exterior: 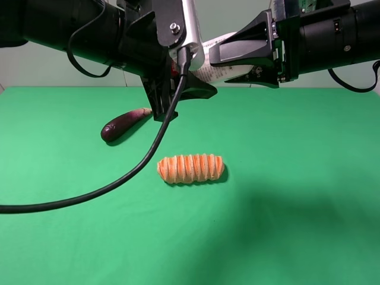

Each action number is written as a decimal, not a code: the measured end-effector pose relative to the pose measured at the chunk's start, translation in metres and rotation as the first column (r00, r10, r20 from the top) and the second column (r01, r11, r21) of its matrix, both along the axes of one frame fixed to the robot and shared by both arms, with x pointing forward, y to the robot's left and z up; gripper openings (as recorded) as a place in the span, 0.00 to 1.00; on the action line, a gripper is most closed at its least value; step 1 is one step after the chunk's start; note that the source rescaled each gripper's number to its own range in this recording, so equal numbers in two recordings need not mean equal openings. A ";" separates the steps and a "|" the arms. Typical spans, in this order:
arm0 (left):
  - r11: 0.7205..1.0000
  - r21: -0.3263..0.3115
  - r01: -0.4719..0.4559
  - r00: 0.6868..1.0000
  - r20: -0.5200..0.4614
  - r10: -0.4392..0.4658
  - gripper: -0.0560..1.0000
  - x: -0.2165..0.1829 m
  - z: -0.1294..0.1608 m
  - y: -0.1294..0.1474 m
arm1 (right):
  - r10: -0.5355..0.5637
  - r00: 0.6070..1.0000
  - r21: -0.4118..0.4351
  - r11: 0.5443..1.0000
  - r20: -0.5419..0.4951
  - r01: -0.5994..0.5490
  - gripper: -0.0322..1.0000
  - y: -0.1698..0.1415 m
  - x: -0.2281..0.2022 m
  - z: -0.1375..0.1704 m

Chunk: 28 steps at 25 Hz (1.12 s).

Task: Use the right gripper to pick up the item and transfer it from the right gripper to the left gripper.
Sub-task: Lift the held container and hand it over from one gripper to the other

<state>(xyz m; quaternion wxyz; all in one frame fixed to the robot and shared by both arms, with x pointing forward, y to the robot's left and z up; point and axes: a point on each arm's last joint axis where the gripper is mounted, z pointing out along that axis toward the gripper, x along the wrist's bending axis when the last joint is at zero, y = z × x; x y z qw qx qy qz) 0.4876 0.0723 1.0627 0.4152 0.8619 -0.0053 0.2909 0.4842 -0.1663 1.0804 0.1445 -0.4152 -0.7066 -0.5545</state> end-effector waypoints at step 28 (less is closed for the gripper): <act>0.999 0.007 0.032 0.999 -0.027 -0.032 0.08 -0.003 -0.003 -0.001 | -0.051 0.998 0.030 0.998 -0.047 0.052 1.00 -0.001 0.002 0.002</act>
